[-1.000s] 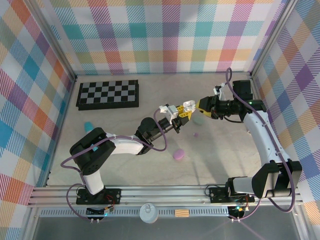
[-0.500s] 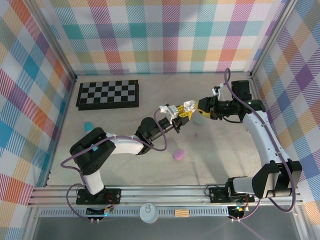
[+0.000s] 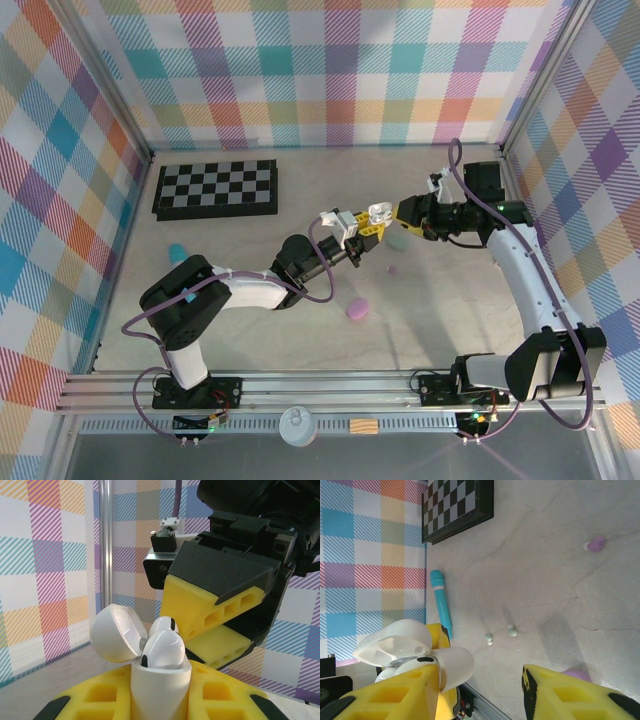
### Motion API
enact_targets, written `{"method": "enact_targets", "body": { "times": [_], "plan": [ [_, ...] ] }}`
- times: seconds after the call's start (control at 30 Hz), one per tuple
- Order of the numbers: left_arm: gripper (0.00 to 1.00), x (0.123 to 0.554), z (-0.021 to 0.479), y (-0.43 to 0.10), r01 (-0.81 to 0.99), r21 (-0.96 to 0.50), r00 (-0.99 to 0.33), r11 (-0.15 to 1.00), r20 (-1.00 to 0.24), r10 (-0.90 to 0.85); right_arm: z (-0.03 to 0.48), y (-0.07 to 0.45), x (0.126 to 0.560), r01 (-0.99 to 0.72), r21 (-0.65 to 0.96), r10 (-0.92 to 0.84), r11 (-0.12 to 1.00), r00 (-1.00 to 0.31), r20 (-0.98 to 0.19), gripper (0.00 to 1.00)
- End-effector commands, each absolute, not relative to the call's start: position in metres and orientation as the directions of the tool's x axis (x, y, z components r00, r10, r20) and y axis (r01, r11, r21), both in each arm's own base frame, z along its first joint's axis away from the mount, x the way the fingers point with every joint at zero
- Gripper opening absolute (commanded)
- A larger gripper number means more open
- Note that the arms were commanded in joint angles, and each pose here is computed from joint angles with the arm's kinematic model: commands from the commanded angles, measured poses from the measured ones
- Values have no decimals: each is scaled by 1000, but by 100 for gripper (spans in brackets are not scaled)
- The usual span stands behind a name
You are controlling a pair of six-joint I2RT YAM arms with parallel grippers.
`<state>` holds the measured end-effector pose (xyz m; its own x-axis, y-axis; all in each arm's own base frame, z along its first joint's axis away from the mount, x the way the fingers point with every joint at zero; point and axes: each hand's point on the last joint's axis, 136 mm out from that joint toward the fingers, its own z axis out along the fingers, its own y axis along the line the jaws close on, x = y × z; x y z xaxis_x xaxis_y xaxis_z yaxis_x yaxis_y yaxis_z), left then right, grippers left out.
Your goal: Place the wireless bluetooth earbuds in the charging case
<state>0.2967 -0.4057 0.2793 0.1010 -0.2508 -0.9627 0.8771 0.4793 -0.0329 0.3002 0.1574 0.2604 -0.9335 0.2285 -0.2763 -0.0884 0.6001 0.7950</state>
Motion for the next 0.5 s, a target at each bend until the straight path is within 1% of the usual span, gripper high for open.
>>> {"method": "enact_targets", "body": {
  "times": [0.0, 0.3, 0.47],
  "plan": [
    [0, 286, 322, -397, 884, -17, 167, 467, -921, -351, 263, 153, 294, -89, 766, 221, 636, -931, -291, 47],
    [0, 288, 323, -394, 883, -21, 166, 469, -920, -354, 266, 143, 290, -86, 730, 237, 679, -914, -328, 47],
    [0, 287, 324, -392, 882, -22, 167, 470, -919, -357, 272, 139, 293, -89, 731, 262, 677, -899, -352, 48]
  ]
}}
